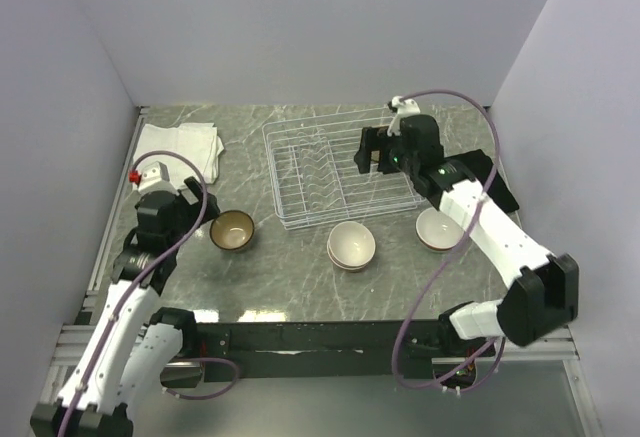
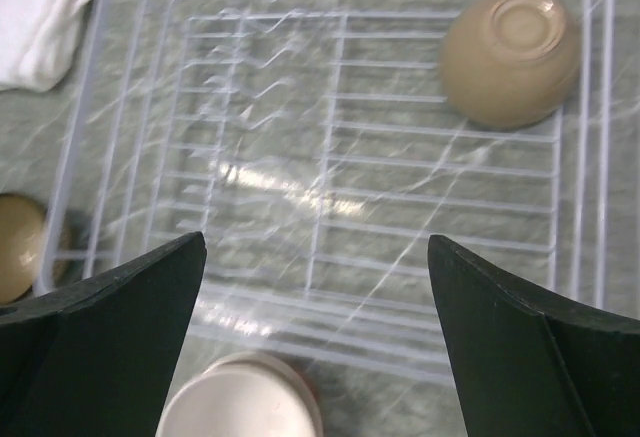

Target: Unload the bowls from the dish rack

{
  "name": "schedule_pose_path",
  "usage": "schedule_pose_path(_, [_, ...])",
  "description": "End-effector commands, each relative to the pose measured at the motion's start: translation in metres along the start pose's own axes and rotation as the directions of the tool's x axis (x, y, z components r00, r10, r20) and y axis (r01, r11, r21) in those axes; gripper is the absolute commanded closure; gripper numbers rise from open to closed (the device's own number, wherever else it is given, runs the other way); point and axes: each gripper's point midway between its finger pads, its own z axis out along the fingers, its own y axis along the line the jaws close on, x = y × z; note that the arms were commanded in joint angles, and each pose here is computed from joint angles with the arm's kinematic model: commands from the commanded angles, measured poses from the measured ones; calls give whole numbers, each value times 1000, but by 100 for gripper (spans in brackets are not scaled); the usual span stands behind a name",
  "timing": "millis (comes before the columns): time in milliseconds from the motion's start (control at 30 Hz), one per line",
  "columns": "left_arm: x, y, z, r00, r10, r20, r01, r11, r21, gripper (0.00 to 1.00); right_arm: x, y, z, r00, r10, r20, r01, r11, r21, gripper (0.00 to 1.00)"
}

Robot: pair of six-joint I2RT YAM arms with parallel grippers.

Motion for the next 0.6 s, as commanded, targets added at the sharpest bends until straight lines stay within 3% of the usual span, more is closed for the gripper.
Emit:
schedule_pose_path(0, [-21, -5, -6, 990, 64, 129, -72, 996, 57, 1, -32, -23, 25, 993, -113, -21, 114, 982, 147, 0])
schedule_pose_path(33, [-23, -6, -6, 989, 69, 133, -78, 995, 60, 0, -17, -30, 41, 984, -148, -95, 162, 974, 160, 0])
schedule_pose_path(400, [-21, -13, -7, 988, 85, 132, -96, 992, 80, 1, -14, -77, 117, 906, -356, -231, 415, 853, 315, 3])
schedule_pose_path(567, [-19, -15, -5, 988, 86, 128, -97, 992, 82, 1, 1, -85, 139, 825, -470, -314, 560, 752, 348, 2])
